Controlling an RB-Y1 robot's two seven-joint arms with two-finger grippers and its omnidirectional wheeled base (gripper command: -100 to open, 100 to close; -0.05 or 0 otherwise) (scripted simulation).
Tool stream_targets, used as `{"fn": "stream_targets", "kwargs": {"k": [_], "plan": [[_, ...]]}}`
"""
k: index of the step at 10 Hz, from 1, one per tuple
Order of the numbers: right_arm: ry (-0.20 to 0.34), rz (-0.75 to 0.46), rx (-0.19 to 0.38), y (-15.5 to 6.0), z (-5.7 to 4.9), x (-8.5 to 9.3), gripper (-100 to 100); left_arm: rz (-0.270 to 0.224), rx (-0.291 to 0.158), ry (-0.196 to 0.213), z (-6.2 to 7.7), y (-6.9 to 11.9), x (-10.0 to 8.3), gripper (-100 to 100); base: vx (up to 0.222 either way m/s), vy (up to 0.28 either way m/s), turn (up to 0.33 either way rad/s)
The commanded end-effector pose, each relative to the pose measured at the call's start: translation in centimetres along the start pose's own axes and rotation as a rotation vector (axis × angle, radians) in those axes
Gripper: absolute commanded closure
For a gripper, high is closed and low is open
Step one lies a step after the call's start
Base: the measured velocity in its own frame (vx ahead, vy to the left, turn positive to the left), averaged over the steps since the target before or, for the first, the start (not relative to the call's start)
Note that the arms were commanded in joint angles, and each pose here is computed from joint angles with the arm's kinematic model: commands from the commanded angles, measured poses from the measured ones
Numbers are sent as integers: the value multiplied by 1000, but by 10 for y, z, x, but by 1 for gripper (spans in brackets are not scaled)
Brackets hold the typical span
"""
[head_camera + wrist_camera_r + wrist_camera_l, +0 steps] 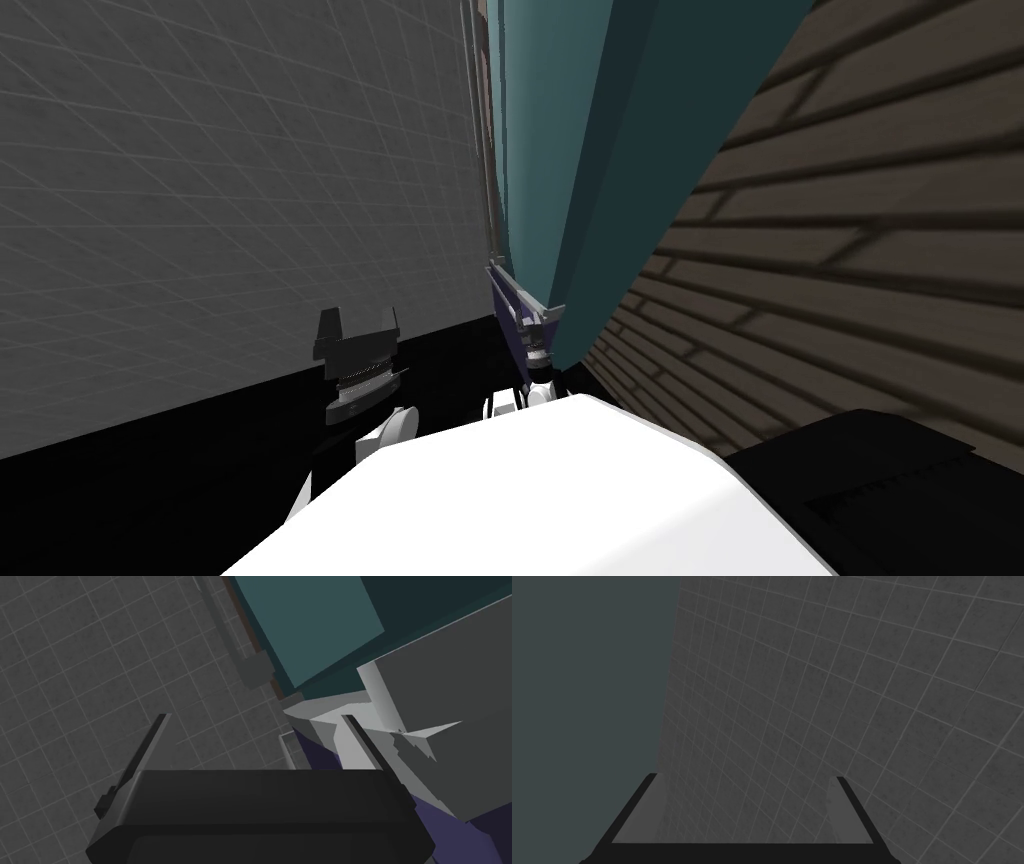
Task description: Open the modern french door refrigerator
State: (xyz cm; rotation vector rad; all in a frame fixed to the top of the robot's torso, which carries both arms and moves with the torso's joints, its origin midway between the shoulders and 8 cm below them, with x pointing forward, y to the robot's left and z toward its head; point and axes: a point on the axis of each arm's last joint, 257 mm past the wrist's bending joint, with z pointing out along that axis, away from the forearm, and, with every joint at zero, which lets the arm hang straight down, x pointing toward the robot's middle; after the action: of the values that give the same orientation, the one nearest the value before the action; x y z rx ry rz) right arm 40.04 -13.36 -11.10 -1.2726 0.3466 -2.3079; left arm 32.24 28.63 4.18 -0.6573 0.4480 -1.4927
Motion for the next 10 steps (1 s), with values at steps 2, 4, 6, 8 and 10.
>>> {"fn": "stream_targets", "kwargs": {"k": [2,4,6,8,10], "plan": [[-36,127,-10,1,-7,-18,-100,0,0,0,0,0,0,0,-1,-22,60],[-68,194,-20,3,-13,-32,-100,0,0,0,0,0,0,0,-2,-30,58],[-99,255,-32,6,-19,-46,-100,0,0,0,0,0,0,0,1,-16,39],[-99,290,-34,6,-19,-46,-100,0,0,0,0,0,0,0,0,-17,14],[-129,360,-48,9,-26,-59,-100,0,0,0,0,0,0,0,-1,-21,52]]}}
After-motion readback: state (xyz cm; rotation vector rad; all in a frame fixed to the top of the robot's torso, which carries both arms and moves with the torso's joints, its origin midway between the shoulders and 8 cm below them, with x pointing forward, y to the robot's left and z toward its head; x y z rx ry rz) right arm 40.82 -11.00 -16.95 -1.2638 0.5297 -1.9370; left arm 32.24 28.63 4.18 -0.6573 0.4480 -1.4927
